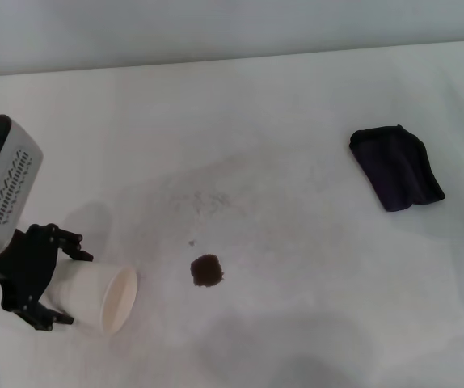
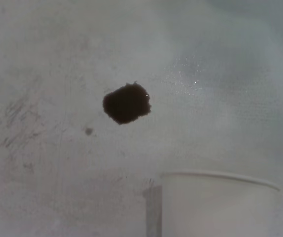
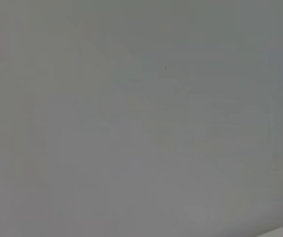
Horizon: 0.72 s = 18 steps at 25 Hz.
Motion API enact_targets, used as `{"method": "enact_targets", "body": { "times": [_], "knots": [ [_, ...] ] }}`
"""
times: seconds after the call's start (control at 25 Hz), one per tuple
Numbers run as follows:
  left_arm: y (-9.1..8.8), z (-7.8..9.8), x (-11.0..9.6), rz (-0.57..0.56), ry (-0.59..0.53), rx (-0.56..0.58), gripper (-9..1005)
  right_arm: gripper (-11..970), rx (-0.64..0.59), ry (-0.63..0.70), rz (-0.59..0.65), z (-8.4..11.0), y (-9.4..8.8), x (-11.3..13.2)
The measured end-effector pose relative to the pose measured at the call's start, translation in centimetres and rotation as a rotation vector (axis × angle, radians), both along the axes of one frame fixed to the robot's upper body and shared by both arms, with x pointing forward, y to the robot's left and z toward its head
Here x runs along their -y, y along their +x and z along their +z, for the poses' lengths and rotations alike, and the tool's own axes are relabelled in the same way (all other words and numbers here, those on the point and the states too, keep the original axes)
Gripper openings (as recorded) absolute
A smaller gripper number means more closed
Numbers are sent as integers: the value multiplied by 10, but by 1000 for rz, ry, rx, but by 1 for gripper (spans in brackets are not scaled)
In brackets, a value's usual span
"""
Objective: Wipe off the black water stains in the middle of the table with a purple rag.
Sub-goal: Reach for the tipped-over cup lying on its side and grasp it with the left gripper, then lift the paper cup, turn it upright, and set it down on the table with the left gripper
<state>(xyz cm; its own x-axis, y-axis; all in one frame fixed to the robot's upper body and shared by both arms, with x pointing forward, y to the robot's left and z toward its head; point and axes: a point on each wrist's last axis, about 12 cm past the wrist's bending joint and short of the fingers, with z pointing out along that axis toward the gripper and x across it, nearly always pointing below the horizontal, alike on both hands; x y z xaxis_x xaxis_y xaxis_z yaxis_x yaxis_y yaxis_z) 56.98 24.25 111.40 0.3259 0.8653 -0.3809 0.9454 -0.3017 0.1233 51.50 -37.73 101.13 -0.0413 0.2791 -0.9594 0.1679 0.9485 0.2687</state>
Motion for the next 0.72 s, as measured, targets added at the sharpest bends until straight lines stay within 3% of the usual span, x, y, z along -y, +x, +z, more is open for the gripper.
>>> {"method": "enact_targets", "body": {
  "times": [0.28, 0.48, 0.68, 0.72],
  "knots": [
    [0, 0, 3, -2, -9, 0, 823, 859, -5, 0, -3, -1, -1, 1],
    [3, 9, 0, 53, -90, 41, 785, 859, -6, -12, 16, -1, -2, 0],
    [11, 25, -14, 191, -314, 143, 746, 859, 18, -25, 49, 2, -2, -3],
    [13, 30, -22, 251, -411, 209, 736, 859, 21, -27, 58, 2, -2, -4]
  ]
}}
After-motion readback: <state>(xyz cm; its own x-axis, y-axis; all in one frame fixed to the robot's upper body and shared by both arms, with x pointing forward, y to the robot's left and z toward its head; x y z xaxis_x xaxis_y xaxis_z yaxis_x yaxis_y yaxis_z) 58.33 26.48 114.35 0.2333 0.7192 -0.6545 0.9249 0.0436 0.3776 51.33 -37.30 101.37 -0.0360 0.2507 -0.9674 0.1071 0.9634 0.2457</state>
